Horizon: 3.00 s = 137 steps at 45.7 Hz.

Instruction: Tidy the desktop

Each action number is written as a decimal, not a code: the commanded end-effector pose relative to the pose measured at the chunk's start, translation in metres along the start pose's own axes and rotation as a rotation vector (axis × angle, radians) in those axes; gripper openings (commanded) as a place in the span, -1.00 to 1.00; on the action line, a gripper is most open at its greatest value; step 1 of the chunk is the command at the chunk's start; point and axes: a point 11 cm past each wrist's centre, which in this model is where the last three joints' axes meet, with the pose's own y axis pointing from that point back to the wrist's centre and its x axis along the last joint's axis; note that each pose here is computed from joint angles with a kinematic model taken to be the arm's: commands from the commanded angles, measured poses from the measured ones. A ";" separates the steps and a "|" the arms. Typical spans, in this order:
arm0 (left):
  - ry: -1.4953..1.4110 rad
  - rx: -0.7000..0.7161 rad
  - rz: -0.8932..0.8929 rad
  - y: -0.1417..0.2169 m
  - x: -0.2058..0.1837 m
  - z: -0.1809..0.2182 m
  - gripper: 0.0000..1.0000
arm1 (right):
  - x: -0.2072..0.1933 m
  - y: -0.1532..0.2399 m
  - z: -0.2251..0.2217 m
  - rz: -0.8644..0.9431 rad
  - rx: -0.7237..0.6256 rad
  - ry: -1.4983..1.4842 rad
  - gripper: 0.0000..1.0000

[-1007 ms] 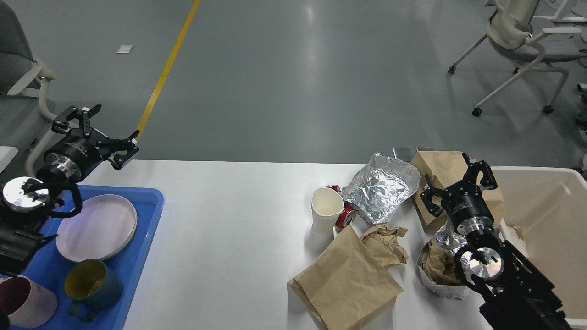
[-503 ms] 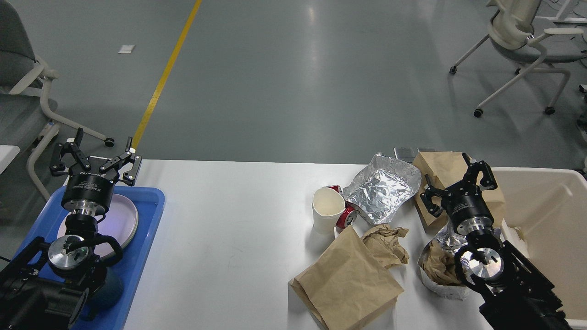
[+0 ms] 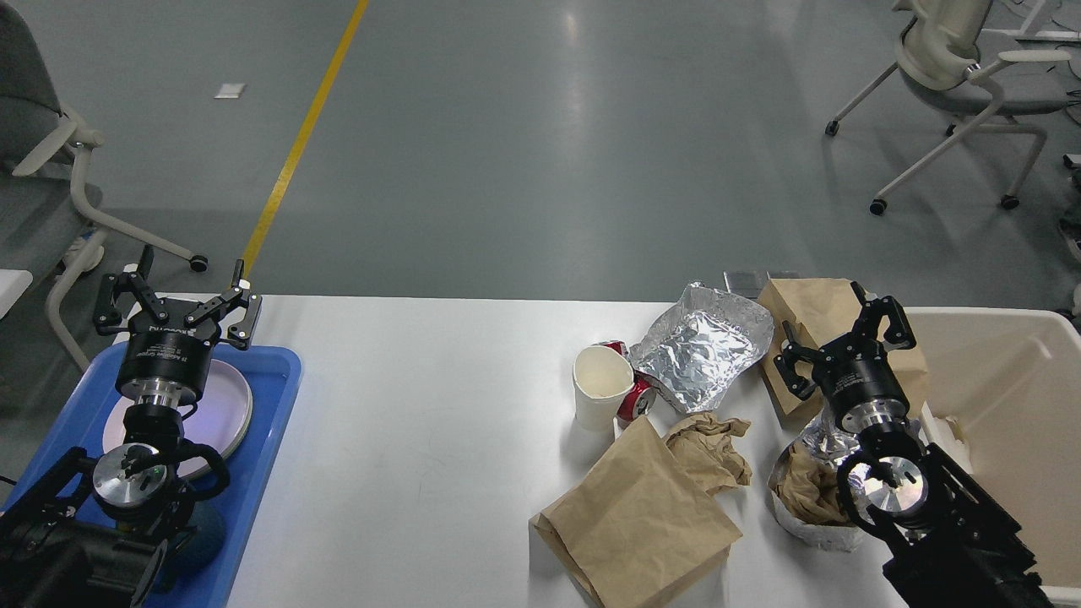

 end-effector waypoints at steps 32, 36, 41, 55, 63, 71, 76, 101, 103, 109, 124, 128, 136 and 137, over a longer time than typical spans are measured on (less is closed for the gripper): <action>-0.030 0.068 0.052 0.015 0.022 -0.027 0.92 | 0.000 0.000 0.000 0.000 0.000 0.000 1.00; -0.034 0.065 0.051 0.016 0.022 -0.027 0.92 | 0.000 0.000 0.000 0.000 0.000 0.000 1.00; -0.035 0.068 0.051 0.016 0.022 -0.028 0.92 | 0.000 0.000 0.000 0.000 0.001 0.000 1.00; -0.033 0.064 0.051 0.016 0.022 -0.027 0.92 | 0.000 0.000 0.000 0.000 0.000 0.000 1.00; -0.033 0.064 0.051 0.016 0.022 -0.027 0.92 | 0.000 0.000 0.000 0.000 0.000 0.000 1.00; -0.034 0.064 0.050 0.015 0.021 -0.026 0.92 | 0.000 0.000 0.000 0.000 0.000 0.000 1.00; -0.033 0.064 0.050 0.015 0.021 -0.027 0.92 | 0.000 0.000 0.000 0.000 0.001 0.000 1.00; -0.032 0.063 0.051 0.016 0.022 -0.027 0.92 | 0.010 -0.013 -0.054 0.024 0.066 0.080 1.00; -0.033 0.064 0.050 0.015 0.021 -0.027 0.92 | 0.010 -0.016 -0.065 0.025 0.082 0.091 1.00; -0.033 0.064 0.050 0.015 0.021 -0.027 0.92 | 0.010 -0.016 -0.074 0.011 0.095 0.102 1.00; -0.033 0.064 0.051 0.016 0.022 -0.027 0.92 | 0.007 -0.016 -0.067 0.004 0.078 0.102 1.00; -0.032 0.063 0.051 0.016 0.022 -0.027 0.92 | 0.007 -0.016 -0.065 -0.001 0.068 0.101 1.00; -0.032 0.063 0.051 0.016 0.022 -0.027 0.92 | 0.005 -0.014 -0.053 -0.010 0.037 0.115 1.00; -0.031 0.062 0.051 0.016 0.022 -0.027 0.92 | 0.004 -0.014 -0.052 -0.013 0.032 0.117 1.00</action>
